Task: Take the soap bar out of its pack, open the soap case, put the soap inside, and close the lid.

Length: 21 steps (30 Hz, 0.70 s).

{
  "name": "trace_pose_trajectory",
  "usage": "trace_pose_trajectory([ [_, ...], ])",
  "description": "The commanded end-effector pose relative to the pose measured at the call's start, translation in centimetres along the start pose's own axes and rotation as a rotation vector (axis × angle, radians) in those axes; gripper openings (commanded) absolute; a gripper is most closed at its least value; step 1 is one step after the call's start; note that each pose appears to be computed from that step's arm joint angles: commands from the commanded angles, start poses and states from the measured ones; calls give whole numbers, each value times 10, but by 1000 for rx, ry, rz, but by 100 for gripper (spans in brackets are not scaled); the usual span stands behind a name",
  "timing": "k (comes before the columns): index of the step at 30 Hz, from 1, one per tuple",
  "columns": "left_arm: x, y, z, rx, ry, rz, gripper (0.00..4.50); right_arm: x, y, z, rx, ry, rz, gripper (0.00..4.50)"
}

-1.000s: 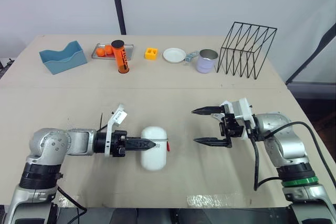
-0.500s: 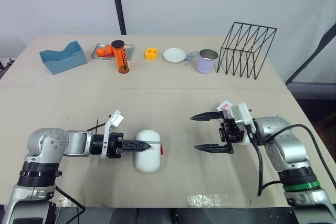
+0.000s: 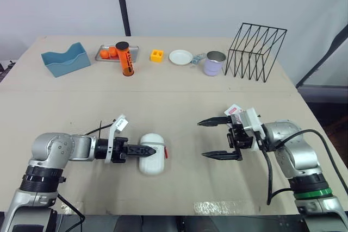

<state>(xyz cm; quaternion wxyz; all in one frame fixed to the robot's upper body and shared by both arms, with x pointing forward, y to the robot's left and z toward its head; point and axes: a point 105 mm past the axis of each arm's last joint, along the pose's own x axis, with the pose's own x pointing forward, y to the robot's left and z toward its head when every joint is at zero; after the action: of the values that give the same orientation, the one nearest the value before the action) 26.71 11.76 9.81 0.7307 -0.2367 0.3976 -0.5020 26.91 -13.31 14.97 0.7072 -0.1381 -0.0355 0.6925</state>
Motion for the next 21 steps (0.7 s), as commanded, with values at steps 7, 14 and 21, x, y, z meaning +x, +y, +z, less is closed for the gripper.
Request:
trace_pose_trajectory([
  [7, -16, 15, 5, 85, 6, 113, 448, -2, 0, 6, -28, 8, 10, 450],
  [14, -41, 4, 29, 286, -81, 85, 448, -6, -5, 4, -14, 13, -22, 450],
  [21, -64, 8, 54, 622, -255, 230, 448, -14, -12, -7, -10, 57, -134, 450],
])
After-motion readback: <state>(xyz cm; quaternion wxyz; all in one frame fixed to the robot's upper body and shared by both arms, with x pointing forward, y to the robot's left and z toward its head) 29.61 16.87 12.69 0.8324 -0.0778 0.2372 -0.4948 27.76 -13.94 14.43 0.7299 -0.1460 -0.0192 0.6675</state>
